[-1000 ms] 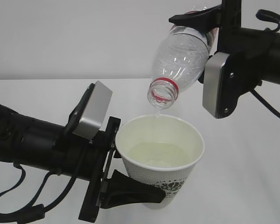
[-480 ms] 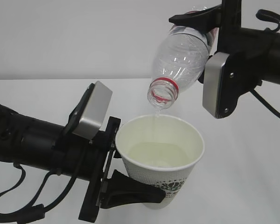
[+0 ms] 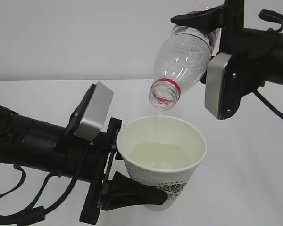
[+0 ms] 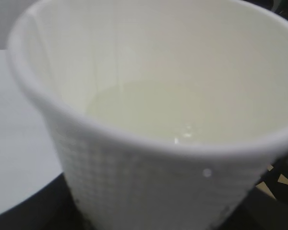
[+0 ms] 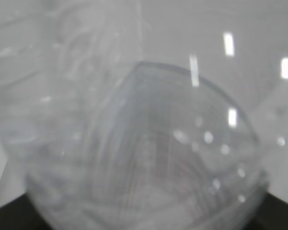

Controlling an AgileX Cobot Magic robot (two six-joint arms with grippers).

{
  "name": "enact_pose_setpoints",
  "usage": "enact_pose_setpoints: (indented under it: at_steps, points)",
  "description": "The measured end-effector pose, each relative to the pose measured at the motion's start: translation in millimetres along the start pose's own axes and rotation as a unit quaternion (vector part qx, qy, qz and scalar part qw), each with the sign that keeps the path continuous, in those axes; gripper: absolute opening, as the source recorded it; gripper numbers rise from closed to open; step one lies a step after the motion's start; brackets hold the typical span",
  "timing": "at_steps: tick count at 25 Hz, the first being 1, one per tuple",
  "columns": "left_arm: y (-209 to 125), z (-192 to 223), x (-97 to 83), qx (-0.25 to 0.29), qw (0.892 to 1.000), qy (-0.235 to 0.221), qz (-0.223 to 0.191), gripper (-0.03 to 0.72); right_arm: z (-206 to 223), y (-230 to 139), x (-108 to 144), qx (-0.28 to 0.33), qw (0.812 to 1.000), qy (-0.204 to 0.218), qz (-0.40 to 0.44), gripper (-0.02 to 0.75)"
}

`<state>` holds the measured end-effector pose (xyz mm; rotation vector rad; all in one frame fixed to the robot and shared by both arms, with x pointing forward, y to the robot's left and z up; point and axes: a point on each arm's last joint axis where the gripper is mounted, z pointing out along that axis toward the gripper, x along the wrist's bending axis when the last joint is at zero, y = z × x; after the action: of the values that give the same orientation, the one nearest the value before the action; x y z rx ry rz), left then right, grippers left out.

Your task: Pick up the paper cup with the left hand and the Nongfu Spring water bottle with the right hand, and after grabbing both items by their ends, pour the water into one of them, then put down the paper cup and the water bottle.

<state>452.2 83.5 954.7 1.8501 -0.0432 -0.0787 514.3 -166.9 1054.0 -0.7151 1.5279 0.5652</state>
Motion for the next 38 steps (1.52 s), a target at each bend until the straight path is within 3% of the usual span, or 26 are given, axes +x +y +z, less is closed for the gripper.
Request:
enact_pose_setpoints:
  at_steps: [38]
  points:
    - [0.4,0.0,0.4,-0.002,1.000,0.002,-0.002,0.471,0.0,-0.8,-0.6,0.004,1.000,-0.003,-0.002,0.492]
